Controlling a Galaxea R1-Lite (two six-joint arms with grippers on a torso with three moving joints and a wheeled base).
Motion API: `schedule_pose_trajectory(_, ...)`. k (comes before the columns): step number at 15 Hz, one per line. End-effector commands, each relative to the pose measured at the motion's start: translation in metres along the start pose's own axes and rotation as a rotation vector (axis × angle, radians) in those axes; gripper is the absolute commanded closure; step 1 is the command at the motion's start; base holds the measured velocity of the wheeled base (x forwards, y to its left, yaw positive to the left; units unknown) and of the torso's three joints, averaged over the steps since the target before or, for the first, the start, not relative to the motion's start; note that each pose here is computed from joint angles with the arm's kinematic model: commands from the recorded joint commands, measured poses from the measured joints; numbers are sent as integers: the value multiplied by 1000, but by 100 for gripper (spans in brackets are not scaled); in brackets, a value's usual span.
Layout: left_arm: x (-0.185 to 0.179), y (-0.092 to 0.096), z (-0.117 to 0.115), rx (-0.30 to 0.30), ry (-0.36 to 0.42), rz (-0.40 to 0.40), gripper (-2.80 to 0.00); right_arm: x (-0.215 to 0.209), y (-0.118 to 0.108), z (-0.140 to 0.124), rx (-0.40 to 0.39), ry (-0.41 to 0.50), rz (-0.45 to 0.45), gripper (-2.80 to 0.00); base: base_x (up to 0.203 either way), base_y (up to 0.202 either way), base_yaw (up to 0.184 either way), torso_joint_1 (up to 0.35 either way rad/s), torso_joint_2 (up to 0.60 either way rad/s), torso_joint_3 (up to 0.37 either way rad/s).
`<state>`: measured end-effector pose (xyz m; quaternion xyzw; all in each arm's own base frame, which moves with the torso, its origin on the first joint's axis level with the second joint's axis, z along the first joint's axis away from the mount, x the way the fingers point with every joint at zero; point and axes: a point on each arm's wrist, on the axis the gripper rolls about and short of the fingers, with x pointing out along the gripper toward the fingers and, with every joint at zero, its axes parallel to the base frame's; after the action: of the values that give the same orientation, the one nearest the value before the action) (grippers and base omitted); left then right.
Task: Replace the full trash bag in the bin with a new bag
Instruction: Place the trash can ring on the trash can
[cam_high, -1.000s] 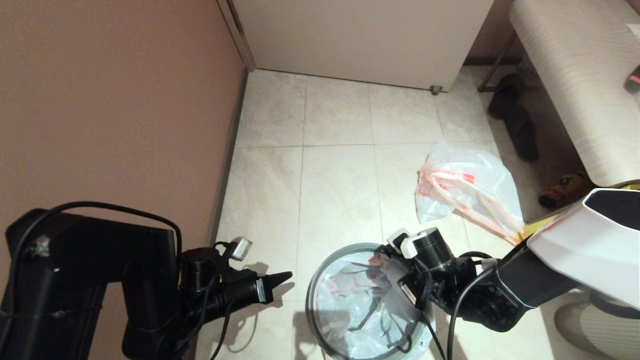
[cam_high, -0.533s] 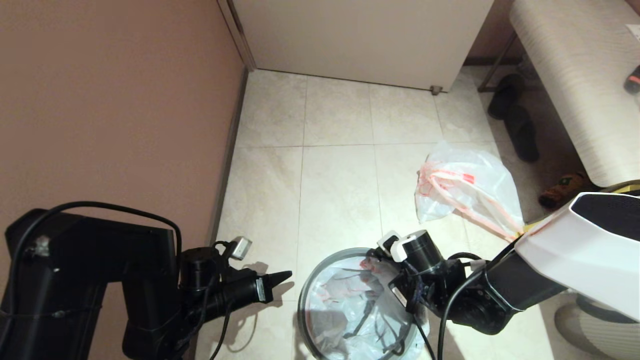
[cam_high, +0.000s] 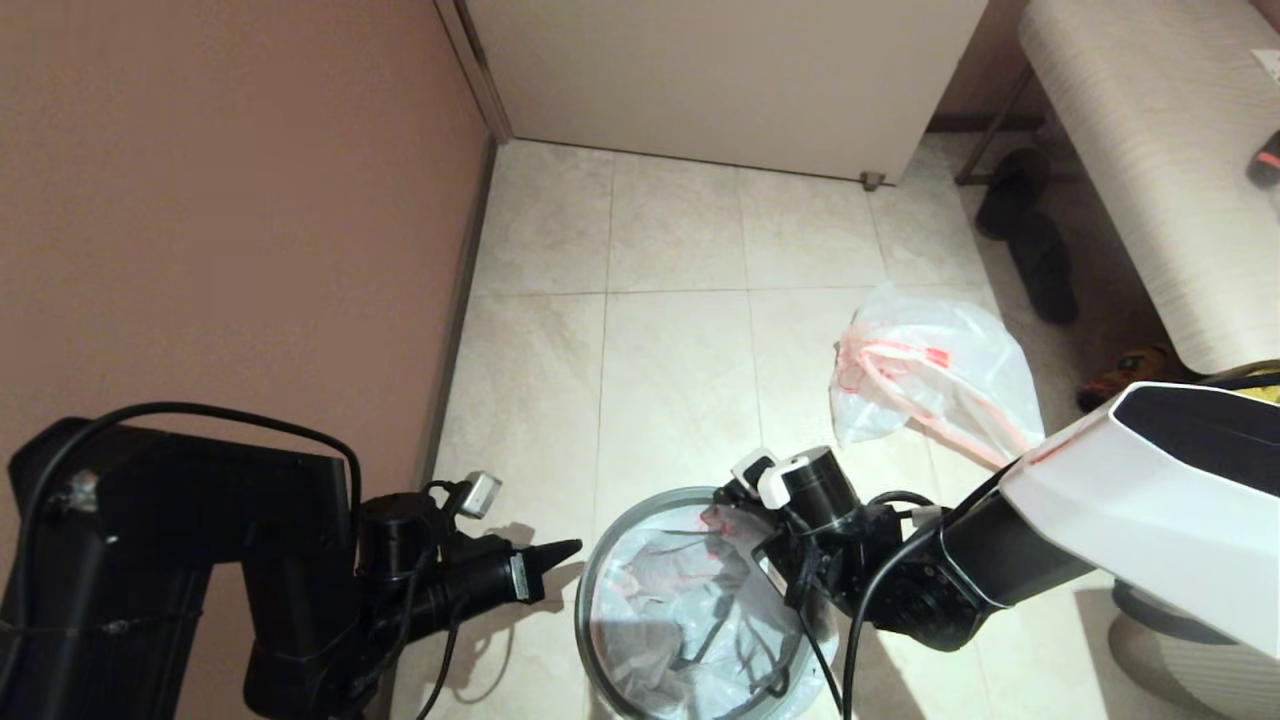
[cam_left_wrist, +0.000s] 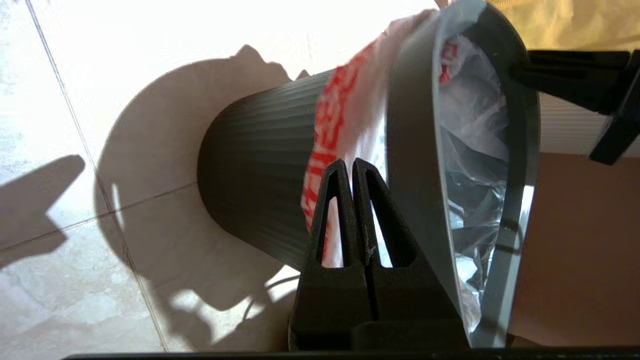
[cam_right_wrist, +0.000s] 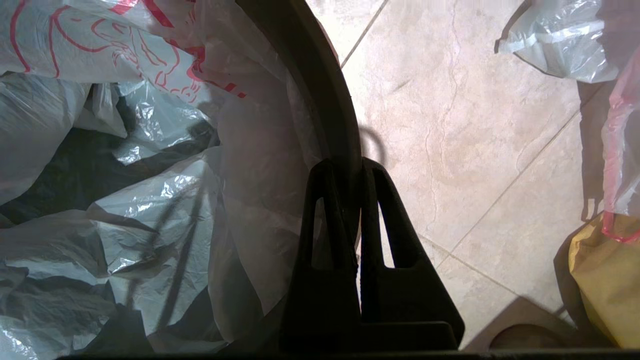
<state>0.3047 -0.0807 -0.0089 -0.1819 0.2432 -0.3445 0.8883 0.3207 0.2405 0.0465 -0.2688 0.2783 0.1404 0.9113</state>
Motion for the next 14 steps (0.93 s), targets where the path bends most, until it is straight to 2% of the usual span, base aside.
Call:
schedule_pose_trajectory(1, 0, -1, 6, 25, -45, -10, 0, 5, 1, 5, 5, -13, -9, 0, 0, 0, 0, 0, 0, 0)
schedule_pose_trajectory(7, 0, 0, 10, 30, -70, 15, 0, 5, -7, 30, 5, -90, -33, 0, 0, 0, 0, 0, 0, 0)
schedule_pose_trajectory(12, 0, 1, 11, 29, -72, 18, 0, -11, -19, 26, 22, -93, -43, 0, 0, 0, 0, 0, 0, 0)
schedule_pose_trajectory(14, 0, 1, 11, 29, -72, 18, 0, -16, -19, 14, 10, -66, -34, 0, 0, 0, 0, 0, 0, 0)
